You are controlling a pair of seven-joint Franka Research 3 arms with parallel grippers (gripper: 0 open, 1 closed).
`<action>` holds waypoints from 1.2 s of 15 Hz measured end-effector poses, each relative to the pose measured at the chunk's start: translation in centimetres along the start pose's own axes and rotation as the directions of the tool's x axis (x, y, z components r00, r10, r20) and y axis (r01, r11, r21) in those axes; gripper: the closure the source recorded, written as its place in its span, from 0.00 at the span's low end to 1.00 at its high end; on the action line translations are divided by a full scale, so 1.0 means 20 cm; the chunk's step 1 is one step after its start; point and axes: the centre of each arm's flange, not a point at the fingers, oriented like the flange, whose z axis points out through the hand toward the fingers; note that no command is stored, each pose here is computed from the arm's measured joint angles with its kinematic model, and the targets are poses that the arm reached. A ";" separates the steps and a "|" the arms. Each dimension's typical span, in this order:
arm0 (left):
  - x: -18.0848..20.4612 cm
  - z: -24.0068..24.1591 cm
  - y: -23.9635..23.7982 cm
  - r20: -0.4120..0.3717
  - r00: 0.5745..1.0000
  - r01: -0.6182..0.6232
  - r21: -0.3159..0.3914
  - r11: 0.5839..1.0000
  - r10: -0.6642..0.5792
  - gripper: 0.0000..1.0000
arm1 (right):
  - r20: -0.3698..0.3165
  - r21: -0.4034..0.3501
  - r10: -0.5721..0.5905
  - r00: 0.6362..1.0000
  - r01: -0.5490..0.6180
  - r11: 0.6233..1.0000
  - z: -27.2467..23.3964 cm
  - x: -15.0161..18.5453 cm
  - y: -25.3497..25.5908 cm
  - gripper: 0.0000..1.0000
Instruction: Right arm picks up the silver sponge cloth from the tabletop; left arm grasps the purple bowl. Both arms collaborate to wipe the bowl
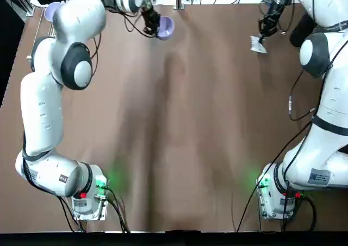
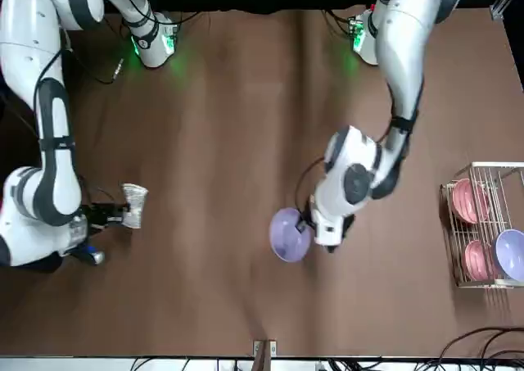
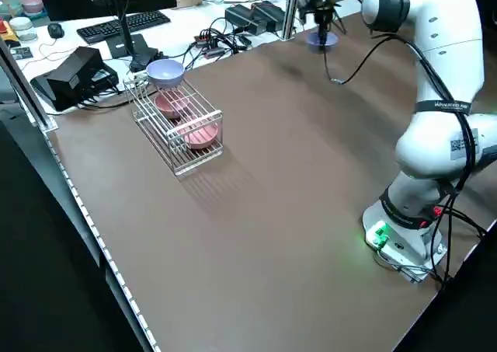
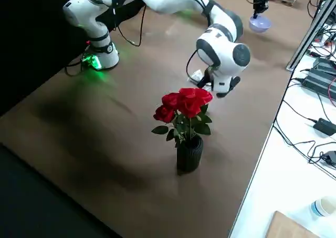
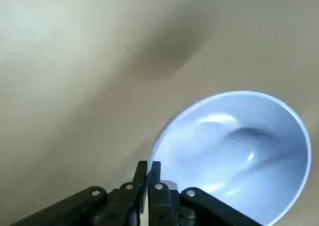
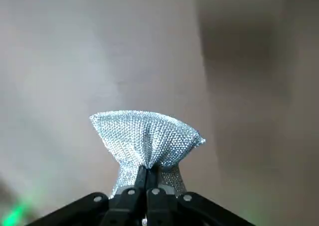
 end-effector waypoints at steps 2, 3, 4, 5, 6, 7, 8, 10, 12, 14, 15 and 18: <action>0.25 -0.07 -0.10 -0.002 0.996 0.091 0.008 0.996 -0.091 0.96 | 0.002 -0.044 -0.016 1.000 0.016 0.999 -0.01 0.01 0.14 0.98; 0.39 -0.12 -0.16 -0.003 0.991 0.136 0.008 0.991 -0.136 0.96 | 0.009 -0.063 -0.028 1.000 0.028 0.998 0.01 0.02 0.18 0.98; 0.52 -0.16 -0.22 -0.003 0.984 0.176 0.011 0.984 -0.176 0.96 | 0.023 -0.083 -0.037 0.999 0.038 0.996 0.04 0.03 0.21 0.98; 0.64 -0.20 -0.30 -0.002 0.977 0.213 0.016 0.977 -0.213 0.96 | 0.041 -0.097 -0.041 0.998 0.045 0.994 0.08 0.04 0.23 0.98; 0.83 -0.25 -0.43 0.000 0.961 0.276 0.024 0.961 -0.277 0.96 | 0.070 -0.108 -0.041 0.997 0.048 0.993 0.16 0.05 0.25 0.98; 0.90 -0.27 -0.49 0.002 0.952 0.306 0.028 0.952 -0.307 0.96 | 0.084 -0.112 -0.041 0.996 0.051 0.992 0.20 0.06 0.25 0.98; 0.97 -0.28 -0.54 0.003 0.942 0.336 0.030 0.941 -0.337 0.96 | 0.100 -0.115 -0.044 0.994 0.055 0.992 0.25 0.08 0.26 0.98; 1.06 -0.27 -0.63 0.004 0.927 0.374 0.041 0.926 -0.375 0.96 | 0.128 -0.114 -0.058 0.990 0.073 0.991 0.34 0.10 0.28 0.98; 1.12 -0.23 -0.70 -0.006 0.916 0.400 0.060 0.914 -0.401 0.96 | 0.145 -0.113 -0.062 0.987 0.079 0.990 0.40 0.12 0.30 0.94; 1.17 -0.20 -0.75 -0.022 0.909 0.416 0.079 0.906 -0.416 0.96 | 0.139 -0.113 -0.066 0.988 0.082 0.990 0.43 0.14 0.30 0.76; 1.18 -0.18 -0.77 -0.035 0.907 0.420 0.089 0.903 -0.419 0.96 | 0.132 -0.114 -0.069 0.989 0.084 0.990 0.44 0.15 0.31 0.67; 1.23 -0.12 -0.83 -0.068 0.900 0.436 0.109 0.893 -0.431 0.96 | 0.118 -0.116 -0.076 0.990 0.089 0.989 0.42 0.16 0.30 0.38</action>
